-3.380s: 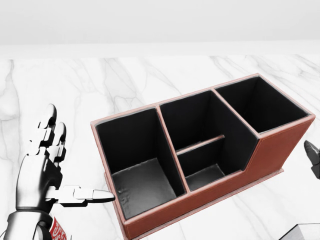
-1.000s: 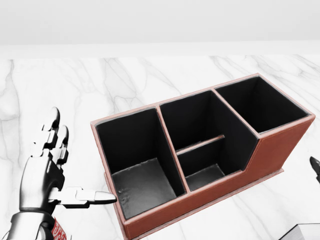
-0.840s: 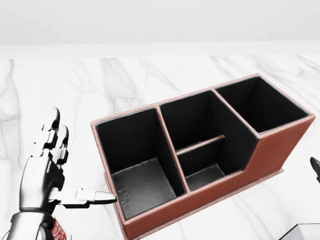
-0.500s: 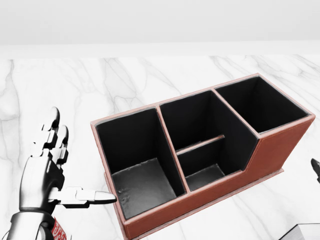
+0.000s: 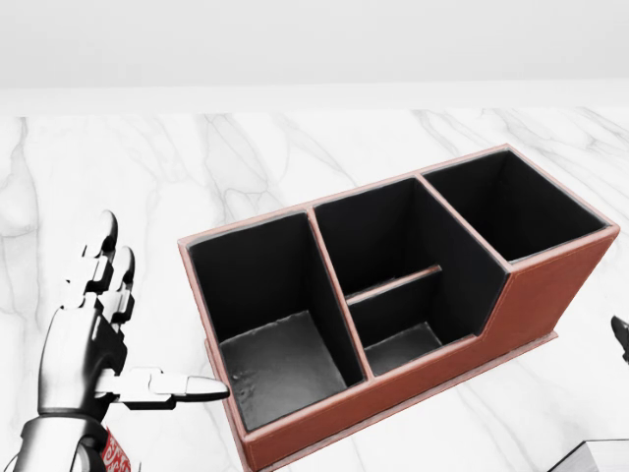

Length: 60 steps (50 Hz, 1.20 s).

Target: Pick up the book and place it in the back compartment of the caddy.

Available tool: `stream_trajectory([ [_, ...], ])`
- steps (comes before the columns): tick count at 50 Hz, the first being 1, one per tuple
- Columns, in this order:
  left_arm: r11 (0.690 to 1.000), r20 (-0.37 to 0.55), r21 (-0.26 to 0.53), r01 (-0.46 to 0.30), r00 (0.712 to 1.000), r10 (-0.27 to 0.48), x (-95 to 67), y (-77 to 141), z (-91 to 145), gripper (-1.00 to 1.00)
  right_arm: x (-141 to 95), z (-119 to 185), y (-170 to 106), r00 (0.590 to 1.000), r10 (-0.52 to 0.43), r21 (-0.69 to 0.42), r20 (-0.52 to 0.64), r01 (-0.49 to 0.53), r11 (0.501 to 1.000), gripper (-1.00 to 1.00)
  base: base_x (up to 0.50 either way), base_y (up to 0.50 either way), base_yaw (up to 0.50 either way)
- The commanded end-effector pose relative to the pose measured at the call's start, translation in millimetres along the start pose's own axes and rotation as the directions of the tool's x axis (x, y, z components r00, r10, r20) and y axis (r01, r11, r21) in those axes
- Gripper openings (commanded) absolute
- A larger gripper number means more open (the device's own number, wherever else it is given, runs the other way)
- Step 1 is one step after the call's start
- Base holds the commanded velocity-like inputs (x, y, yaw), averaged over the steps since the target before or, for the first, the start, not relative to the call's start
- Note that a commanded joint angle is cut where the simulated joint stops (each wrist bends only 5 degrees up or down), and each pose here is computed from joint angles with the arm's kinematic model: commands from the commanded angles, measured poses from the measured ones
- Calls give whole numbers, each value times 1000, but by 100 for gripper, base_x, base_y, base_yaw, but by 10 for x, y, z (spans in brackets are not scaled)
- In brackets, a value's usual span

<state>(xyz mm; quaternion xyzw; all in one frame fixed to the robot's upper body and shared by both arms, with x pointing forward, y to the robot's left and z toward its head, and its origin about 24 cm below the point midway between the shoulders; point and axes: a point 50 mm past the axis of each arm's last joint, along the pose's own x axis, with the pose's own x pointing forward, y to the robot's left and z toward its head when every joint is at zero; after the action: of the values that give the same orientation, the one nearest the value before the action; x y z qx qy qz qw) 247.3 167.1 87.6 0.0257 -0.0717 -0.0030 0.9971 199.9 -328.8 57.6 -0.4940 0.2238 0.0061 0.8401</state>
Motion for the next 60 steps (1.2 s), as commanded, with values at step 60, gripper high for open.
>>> stream_trajectory([
  [60,1000,-15,6,-1,1000,1,1,-4,-34,100,77,-199,65,997,20,14,-68,-19,1000,100,0,0,0],
])
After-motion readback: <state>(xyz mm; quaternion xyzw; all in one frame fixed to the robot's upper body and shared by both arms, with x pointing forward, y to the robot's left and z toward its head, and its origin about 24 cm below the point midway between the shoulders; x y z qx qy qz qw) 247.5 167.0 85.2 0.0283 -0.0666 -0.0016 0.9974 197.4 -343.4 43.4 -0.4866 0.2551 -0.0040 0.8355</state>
